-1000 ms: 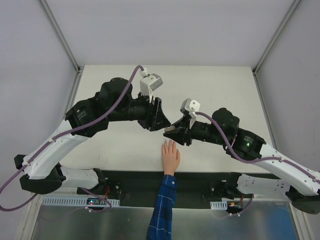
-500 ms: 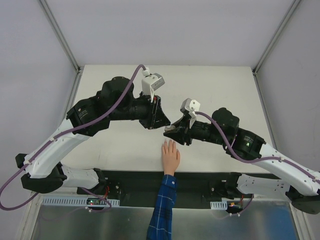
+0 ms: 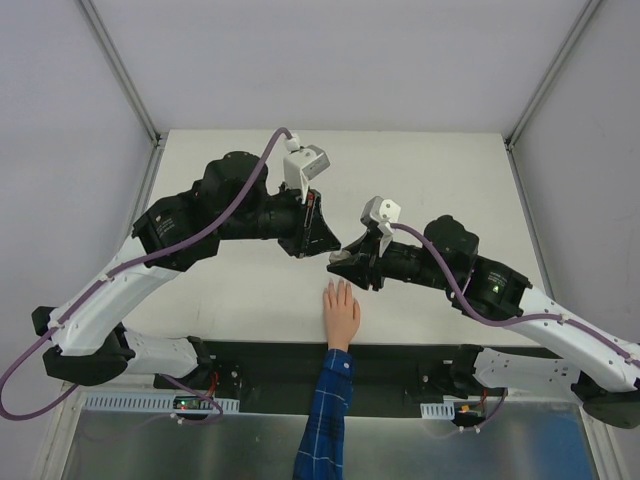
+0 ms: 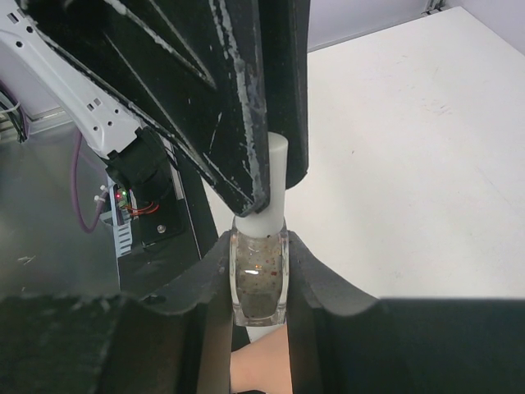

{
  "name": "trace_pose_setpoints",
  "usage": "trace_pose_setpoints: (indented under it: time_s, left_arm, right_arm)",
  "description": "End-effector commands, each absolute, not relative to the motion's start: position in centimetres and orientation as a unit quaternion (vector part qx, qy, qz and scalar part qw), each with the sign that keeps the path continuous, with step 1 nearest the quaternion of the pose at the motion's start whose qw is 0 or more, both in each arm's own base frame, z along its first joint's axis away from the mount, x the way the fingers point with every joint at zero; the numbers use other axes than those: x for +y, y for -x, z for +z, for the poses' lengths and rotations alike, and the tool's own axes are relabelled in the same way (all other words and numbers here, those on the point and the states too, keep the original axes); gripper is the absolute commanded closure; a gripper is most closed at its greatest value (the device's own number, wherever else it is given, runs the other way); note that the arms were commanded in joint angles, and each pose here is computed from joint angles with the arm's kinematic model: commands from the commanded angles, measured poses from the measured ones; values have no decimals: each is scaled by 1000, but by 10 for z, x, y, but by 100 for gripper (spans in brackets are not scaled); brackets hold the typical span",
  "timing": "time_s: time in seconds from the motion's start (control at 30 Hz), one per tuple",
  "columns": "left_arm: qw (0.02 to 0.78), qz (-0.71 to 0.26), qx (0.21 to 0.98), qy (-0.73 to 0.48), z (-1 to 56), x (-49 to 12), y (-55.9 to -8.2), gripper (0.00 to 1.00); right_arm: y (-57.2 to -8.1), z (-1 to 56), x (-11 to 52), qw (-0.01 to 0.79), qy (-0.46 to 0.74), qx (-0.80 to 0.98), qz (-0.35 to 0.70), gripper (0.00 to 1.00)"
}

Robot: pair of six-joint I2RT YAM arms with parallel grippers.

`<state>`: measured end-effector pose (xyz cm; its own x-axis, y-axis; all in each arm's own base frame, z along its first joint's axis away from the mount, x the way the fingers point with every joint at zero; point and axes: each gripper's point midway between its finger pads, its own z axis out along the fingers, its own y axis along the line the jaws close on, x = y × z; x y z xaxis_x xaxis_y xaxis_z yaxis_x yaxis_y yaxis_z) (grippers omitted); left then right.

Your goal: Paint the nails

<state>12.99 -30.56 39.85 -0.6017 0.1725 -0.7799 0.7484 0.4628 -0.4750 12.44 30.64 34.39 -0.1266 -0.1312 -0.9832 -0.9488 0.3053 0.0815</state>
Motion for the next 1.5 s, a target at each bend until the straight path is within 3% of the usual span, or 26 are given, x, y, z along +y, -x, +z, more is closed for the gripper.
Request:
trace_pose_setpoints:
  time_s: [0.0, 1.47]
  left_arm:
    - [372, -419, 777, -288, 416, -296, -137, 100]
    - [405, -417, 764, -280, 435, -284, -138, 100]
  right_arm:
    - [-126, 370, 305, 535, 421, 604, 415, 100]
    - [-127, 361, 313, 521, 425, 613, 416, 100]
